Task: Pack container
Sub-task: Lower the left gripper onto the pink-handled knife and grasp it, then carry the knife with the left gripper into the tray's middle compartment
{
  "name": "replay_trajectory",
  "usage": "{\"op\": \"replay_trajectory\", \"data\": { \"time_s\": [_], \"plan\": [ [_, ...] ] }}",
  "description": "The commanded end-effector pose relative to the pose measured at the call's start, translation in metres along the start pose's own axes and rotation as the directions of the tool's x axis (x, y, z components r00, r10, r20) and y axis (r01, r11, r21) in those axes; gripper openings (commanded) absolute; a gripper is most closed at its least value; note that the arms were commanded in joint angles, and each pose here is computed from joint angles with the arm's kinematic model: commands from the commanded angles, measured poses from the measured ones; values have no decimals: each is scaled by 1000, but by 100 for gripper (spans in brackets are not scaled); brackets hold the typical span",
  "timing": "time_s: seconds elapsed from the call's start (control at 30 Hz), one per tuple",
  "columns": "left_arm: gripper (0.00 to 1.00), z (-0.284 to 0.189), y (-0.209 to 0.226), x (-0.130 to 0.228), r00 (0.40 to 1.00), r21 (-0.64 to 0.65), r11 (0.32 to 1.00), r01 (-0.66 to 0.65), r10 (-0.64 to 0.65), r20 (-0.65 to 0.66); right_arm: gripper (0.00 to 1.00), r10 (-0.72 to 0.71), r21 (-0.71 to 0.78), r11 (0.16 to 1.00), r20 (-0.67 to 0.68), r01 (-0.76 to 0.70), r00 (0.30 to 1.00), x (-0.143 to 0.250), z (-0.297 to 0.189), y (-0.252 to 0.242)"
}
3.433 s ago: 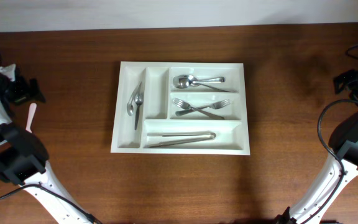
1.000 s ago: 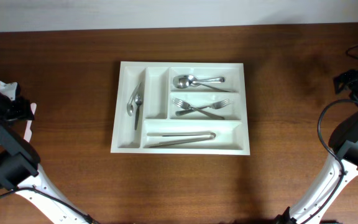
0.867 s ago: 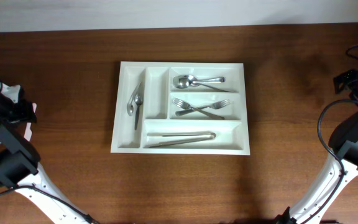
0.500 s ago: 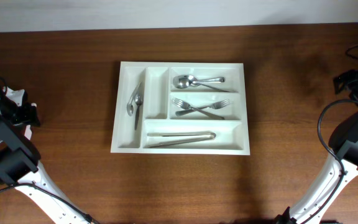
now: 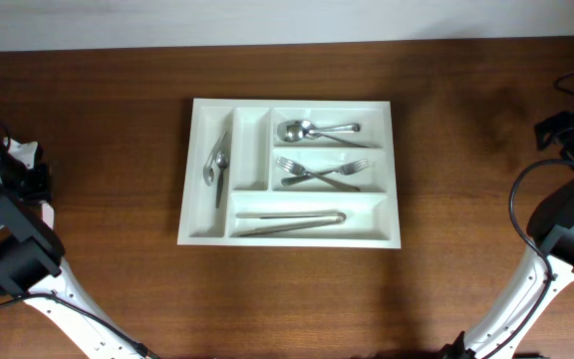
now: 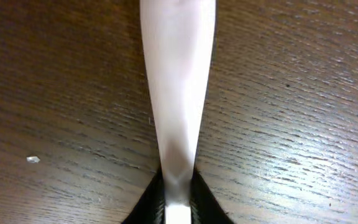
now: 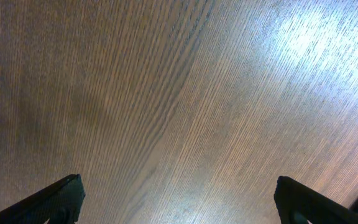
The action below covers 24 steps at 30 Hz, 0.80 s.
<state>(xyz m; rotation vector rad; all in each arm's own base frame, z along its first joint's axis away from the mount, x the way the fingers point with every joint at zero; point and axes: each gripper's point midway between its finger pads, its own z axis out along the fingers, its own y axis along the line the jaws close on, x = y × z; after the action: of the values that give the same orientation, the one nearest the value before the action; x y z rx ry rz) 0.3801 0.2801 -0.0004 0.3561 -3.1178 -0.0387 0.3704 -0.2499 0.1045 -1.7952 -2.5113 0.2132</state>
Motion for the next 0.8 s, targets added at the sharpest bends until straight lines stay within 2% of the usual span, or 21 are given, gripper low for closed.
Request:
{"op": "replay_trajectory", "data": {
  "time_s": [0.0, 0.2, 0.33, 0.53, 0.57, 0.77],
  "plan": [
    [2, 11, -1, 3, 1000, 7, 1000, 9, -9, -21, 99, 3, -25, 1000, 44, -2, 999, -2, -20, -2],
    [2, 6, -5, 1, 994, 15, 994, 110, -110, -17, 99, 3, -25, 1000, 44, -2, 999, -2, -20, -2],
    [2, -10, -25, -12, 996, 87, 992, 87, -89, 14, 99, 3, -25, 1000, 44, -2, 999, -2, -20, -2],
    [2, -69, -80, -51, 990, 182, 983, -3, -23, 138, 99, 3, -25, 1000, 44, -2, 999, -2, -20, -2],
    [2, -92, -100, -63, 984, 182, 983, -18, -14, 177, 99, 3, -25, 1000, 44, -2, 999, -2, -20, -2],
    [2, -152, -183, -79, 964, 184, 978, -101, 50, 263, 99, 3, -25, 1000, 44, -2, 999, -2, -20, -2]
  ]
}}
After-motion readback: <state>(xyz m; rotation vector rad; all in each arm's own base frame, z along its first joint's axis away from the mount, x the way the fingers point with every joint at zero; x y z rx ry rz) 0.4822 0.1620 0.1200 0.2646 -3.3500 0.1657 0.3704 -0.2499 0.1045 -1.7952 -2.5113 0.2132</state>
